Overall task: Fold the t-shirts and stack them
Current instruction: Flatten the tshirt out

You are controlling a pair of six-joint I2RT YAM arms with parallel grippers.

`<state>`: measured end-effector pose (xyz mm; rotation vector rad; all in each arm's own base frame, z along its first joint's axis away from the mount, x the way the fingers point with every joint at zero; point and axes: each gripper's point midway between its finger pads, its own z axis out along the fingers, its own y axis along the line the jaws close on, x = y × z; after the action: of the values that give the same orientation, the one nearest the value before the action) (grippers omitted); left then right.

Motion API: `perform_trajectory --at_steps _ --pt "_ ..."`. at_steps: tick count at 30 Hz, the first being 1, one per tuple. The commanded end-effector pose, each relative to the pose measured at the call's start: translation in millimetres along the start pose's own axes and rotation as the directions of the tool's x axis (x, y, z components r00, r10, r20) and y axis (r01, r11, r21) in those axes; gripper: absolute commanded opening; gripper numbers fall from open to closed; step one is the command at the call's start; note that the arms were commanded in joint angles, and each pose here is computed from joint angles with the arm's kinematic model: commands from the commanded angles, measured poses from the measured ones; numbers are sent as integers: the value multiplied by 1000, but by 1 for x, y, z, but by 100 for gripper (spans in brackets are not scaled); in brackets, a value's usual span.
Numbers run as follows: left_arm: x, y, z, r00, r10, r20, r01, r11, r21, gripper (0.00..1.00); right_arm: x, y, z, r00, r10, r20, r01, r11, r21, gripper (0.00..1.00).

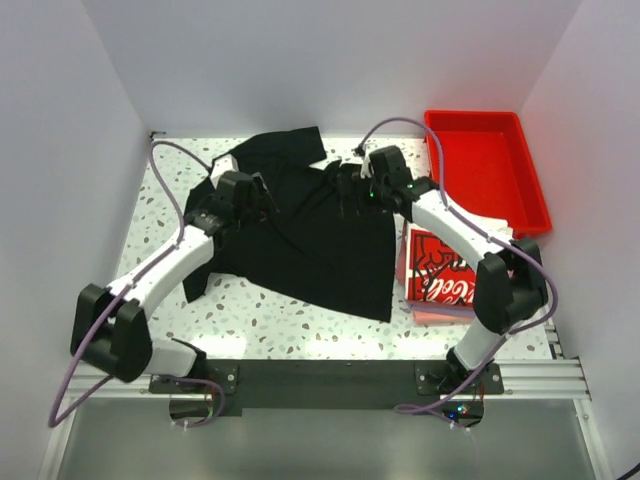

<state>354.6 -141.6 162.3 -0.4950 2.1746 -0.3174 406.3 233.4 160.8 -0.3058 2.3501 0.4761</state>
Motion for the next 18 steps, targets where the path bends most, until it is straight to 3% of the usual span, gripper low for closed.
perform_trajectory --at_steps 1,3,5,6,10,13,18 --pt "-45 11 26 994 86 64 -84 996 -37 100 45 -8 12 995 87 -51 -84 995 47 99" --pt "-65 24 54 995 67 72 -62 996 -67 100 56 -17 16 994 79 -72 -73 994 84 99" --pt "-60 38 88 995 101 12 -100 989 -108 100 65 -23 19 991 69 -114 -56 992 116 99" --pt "-79 39 97 995 96 34 -91 988 -123 100 64 -24 22 991 65 -119 -51 991 120 99" --pt "-58 68 154 983 149 -109 -170 961 -218 100 77 -33 43 981 55 -186 -26 988 153 99" --pt "-49 81 173 974 147 -170 -187 950 -248 100 67 -42 54 981 29 -191 10 980 200 99" --pt "-48 99 187 979 117 -166 -159 950 -270 100 60 -53 89 974 32 -223 21 972 234 99"
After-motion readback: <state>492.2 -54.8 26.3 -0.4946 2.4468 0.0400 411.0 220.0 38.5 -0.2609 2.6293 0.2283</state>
